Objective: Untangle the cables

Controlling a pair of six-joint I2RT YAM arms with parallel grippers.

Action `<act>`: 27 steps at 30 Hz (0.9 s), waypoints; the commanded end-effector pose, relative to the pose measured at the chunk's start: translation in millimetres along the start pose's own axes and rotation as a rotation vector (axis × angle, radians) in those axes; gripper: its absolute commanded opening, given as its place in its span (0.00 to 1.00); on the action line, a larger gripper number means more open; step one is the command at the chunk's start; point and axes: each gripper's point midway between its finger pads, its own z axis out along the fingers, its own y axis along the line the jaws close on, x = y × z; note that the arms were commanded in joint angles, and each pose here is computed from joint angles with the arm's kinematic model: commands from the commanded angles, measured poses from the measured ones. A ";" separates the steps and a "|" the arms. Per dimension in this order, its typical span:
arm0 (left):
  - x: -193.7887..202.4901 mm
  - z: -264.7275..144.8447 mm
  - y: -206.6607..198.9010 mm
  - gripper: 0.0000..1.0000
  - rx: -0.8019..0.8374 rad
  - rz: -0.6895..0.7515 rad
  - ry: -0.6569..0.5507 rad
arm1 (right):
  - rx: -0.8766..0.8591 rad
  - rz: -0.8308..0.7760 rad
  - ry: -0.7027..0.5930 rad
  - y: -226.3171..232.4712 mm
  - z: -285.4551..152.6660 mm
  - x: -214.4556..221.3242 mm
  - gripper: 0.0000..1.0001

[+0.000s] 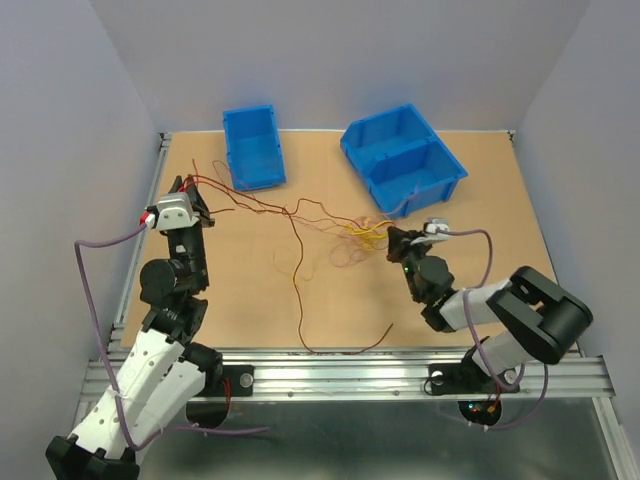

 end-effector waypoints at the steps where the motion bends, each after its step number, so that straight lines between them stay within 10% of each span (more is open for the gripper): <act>1: -15.5 6.7 42.6 0.33 -0.233 -0.063 -0.054 | 0.299 0.101 -0.250 -66.1 -36.4 -65.6 0.00; 11: -17.4 4.0 71.5 0.38 -0.366 -0.065 -0.077 | 0.367 0.263 -0.488 -124.5 -132.3 -115.0 0.01; 22: 2.7 19.8 27.8 0.51 -0.130 -0.004 -0.030 | 0.157 0.155 -0.333 -79.0 -117.2 -113.0 0.01; 27: -0.9 13.9 -11.2 0.49 0.110 0.015 -0.064 | 0.024 0.038 -0.189 -40.1 -95.4 -104.0 0.43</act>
